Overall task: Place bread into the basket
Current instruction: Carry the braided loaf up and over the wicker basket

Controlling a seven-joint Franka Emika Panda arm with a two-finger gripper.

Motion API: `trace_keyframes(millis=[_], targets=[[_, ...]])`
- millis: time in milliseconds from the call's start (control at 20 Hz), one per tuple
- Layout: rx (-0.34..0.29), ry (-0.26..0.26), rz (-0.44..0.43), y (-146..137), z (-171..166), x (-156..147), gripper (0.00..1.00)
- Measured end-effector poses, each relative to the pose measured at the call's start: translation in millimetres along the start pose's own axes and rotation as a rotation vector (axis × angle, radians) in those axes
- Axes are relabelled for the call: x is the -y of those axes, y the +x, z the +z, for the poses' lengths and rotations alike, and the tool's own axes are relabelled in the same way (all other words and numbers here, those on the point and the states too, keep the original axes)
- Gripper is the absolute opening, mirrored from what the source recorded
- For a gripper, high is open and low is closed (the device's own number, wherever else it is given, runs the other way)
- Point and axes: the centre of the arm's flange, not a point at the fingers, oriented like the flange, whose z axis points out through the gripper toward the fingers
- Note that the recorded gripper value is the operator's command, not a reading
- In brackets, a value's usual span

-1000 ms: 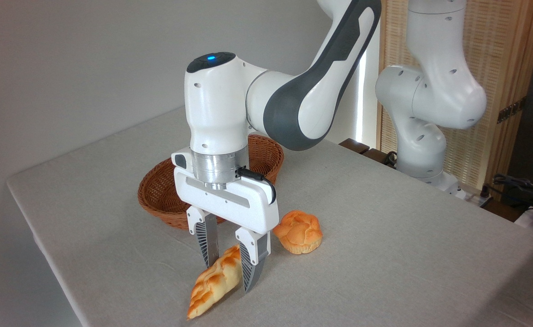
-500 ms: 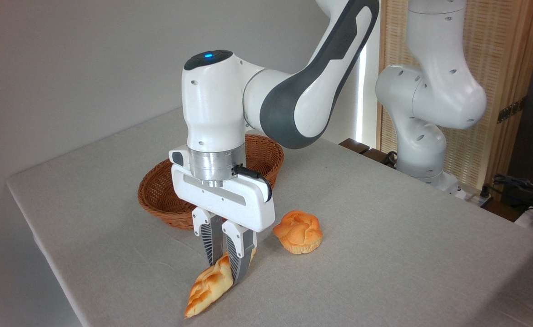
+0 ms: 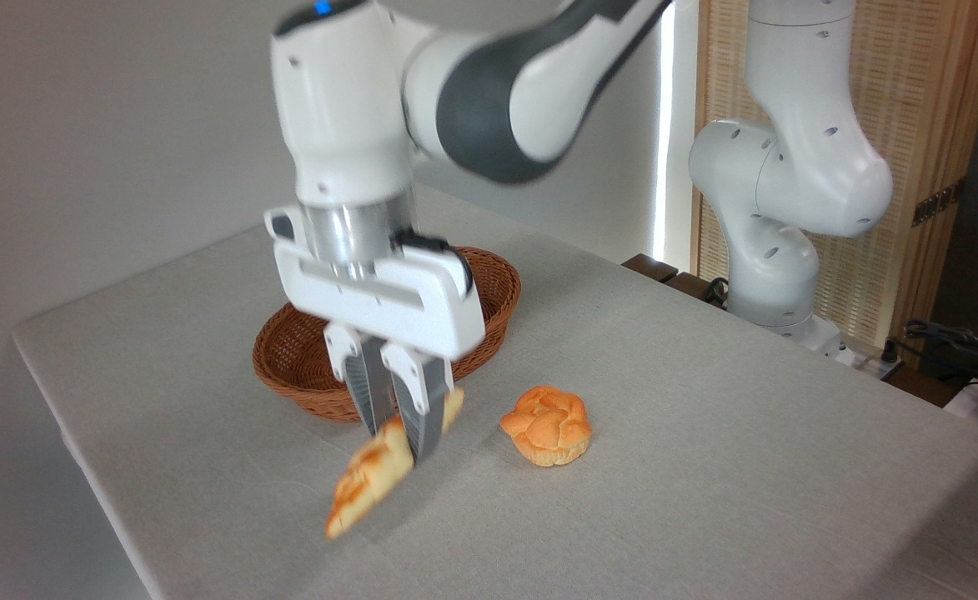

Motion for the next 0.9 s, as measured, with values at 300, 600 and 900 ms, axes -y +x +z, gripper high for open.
trace_keyframes(millis=[300,600,900], targets=[[0.035,-0.121,0.042,-0.1,-84.2,-7.9,0.39],[0.057,-0.183,0.154,26.6,-101.2,-74.2,0.54],[0.108,-0.216,0.284,64.1,-64.2,-171.6,0.96]])
